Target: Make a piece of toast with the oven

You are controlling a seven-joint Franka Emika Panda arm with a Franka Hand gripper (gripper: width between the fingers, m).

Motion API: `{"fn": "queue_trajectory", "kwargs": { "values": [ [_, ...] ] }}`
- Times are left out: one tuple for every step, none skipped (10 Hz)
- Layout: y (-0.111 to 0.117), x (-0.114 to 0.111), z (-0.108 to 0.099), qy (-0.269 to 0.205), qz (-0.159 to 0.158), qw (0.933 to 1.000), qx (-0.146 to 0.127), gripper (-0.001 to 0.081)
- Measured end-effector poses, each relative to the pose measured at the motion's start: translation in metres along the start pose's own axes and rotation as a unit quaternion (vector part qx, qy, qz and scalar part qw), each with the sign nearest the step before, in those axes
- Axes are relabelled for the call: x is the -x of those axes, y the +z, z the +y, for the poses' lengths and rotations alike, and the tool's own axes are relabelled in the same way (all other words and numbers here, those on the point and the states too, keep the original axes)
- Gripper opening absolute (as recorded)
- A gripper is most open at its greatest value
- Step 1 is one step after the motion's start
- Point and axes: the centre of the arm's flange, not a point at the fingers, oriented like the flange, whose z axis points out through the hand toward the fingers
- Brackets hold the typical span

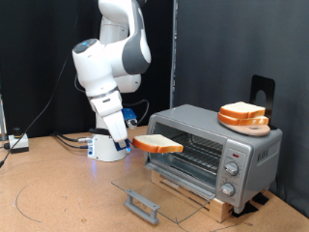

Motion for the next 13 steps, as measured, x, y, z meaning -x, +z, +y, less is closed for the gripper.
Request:
{"fn": "queue_trajectory", "kwargs": {
  "values": [
    [0.007, -0.003, -0.010, -0.009, 0.003, 0.9999, 0.003, 0.0394],
    [0.012, -0.006, -0.021, -0.018, 0.006, 0.9998, 0.004, 0.0394],
    [0.016, -0.009, -0.031, -0.026, 0.008, 0.9996, 0.005, 0.0394],
    [0.020, -0.012, -0.042, -0.036, 0.011, 0.9993, 0.008, 0.0394],
    [0.023, -0.014, -0.051, -0.044, 0.012, 0.9989, 0.013, 0.0394],
    [0.025, -0.018, -0.057, -0.056, 0.015, 0.9980, 0.027, 0.0394],
    [0.027, -0.021, -0.059, -0.066, 0.016, 0.9966, 0.048, 0.0394],
    [0.028, -0.024, -0.059, -0.072, 0.016, 0.9948, 0.069, 0.0394],
    [0.029, -0.027, -0.057, -0.076, 0.015, 0.9933, 0.085, 0.0394],
    [0.032, -0.029, -0.055, -0.074, 0.014, 0.9931, 0.090, 0.0394],
    [0.033, -0.031, -0.054, -0.071, 0.015, 0.9932, 0.091, 0.0394],
    [0.034, -0.032, -0.052, -0.068, 0.015, 0.9935, 0.089, 0.0394],
    [0.035, -0.033, -0.051, -0.067, 0.016, 0.9937, 0.088, 0.0394]
  ]
}}
